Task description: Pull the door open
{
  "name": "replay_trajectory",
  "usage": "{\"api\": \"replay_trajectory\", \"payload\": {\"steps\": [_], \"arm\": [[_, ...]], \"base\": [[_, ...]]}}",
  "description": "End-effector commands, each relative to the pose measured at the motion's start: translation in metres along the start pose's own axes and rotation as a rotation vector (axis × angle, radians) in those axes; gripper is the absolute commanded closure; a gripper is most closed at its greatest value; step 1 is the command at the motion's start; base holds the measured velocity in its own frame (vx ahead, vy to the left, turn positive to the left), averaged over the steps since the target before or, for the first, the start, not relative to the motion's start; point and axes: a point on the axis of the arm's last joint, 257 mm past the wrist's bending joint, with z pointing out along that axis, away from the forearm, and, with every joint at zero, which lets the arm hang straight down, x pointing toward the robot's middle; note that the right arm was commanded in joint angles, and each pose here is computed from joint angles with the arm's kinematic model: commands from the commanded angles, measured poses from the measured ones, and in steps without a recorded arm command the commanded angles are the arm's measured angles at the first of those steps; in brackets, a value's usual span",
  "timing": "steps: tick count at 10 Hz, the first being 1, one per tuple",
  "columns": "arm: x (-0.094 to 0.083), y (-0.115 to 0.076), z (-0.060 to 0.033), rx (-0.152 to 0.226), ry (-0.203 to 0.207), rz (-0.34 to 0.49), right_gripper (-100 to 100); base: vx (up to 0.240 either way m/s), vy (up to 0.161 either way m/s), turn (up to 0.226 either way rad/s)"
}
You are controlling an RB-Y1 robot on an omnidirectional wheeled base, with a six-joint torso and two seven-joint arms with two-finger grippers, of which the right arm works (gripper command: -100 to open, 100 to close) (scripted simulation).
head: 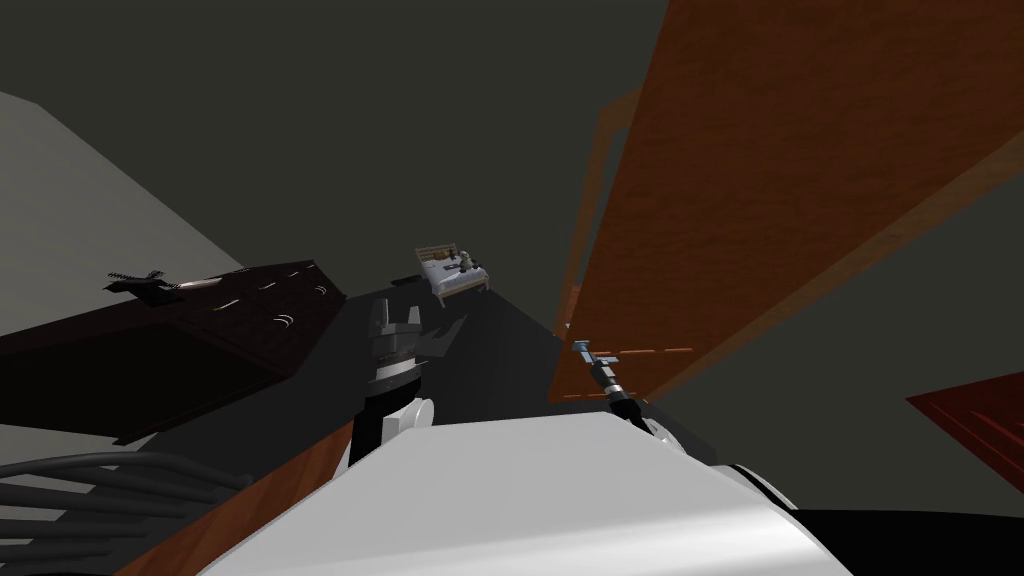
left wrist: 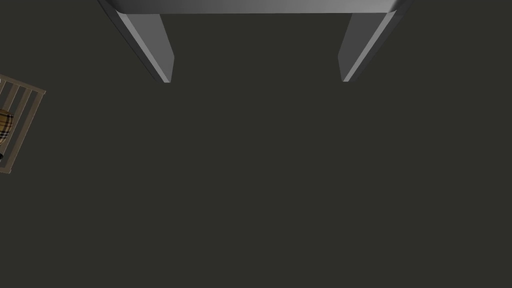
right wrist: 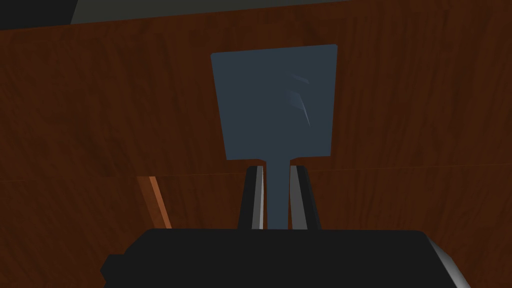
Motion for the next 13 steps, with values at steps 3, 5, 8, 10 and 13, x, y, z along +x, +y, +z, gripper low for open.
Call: {"api": "replay_trajectory", "payload": {"steps": [3, 5, 8, 10, 13], "arm": [[-0.0008, 0.0002, -0.0090, -0.001, 0.019, -0.001, 100], [-0.0008, 0.0002, -0.0090, -0.001, 0.019, -0.001, 100], [-0.0008, 0.0002, -0.0090, -0.001, 0.019, -0.001, 100], [-0.0008, 0.0002, -0.0090, -0.001, 0.019, -0.001, 100], [-0.0023, 0.0002, -0.0177, 0.000, 0.034, -0.002, 100]], "base": [[0.000, 0.000, 0.000], [0.001, 0.002, 0.007], [-0.001, -0.003, -0.007], [0.001, 0.003, 0.009], [0.002, 0.005, 0.014]]}}
